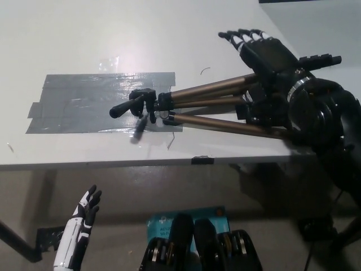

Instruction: A tripod is kept on the middle of the desk infront of the robot and the robot grabs one of its legs to pick it up and hands it to a person

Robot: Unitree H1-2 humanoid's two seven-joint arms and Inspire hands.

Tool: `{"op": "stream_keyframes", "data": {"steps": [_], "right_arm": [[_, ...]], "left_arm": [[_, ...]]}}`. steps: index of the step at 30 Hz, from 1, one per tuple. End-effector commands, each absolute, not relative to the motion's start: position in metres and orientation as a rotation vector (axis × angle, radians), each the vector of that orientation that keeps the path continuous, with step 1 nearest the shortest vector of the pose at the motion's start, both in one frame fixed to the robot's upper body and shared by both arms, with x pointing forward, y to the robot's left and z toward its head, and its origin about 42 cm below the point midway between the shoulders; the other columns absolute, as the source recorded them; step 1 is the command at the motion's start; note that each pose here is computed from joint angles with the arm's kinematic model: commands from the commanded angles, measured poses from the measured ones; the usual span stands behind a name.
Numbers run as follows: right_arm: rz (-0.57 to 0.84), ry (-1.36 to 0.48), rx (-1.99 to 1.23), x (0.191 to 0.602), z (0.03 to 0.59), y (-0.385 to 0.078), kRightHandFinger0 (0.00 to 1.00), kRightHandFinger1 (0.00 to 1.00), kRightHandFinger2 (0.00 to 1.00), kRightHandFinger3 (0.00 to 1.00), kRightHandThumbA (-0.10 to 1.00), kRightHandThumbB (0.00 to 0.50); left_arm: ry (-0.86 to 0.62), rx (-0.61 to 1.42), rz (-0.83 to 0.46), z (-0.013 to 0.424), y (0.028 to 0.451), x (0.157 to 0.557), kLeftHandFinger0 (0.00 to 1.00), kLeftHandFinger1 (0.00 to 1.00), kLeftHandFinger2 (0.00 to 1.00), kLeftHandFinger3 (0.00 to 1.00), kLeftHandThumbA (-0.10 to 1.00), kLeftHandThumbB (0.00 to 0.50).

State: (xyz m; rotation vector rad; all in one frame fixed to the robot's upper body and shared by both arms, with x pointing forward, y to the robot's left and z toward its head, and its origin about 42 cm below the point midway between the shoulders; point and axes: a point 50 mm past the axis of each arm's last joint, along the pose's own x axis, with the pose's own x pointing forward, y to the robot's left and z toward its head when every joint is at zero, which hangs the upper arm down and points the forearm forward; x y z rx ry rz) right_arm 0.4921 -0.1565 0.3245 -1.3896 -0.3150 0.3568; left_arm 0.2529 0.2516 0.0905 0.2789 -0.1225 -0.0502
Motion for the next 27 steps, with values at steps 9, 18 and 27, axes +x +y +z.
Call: {"op": "stream_keyframes", "data": {"steps": [9,18,27], "right_arm": [[0.258,-0.366,-1.447,0.508,0.354,-0.156,1.00,1.00,1.00,1.00,1.00,0.489],[0.115,-0.547,-1.436,0.513,0.358,-0.147,1.00,1.00,1.00,1.00,1.00,0.424],[-0.015,-0.722,-1.401,0.533,0.352,-0.138,0.00,0.21,0.35,0.32,0.26,0.213]], "left_arm": [[-0.185,0.293,-0.056,0.106,0.254,0.259,1.00,1.00,1.00,1.00,1.00,0.086],[-0.197,0.293,-0.049,0.109,0.257,0.260,1.00,1.00,1.00,1.00,1.00,0.071],[-0.218,0.306,-0.049,0.111,0.259,0.266,1.00,1.00,1.00,1.00,1.00,0.066]]}}
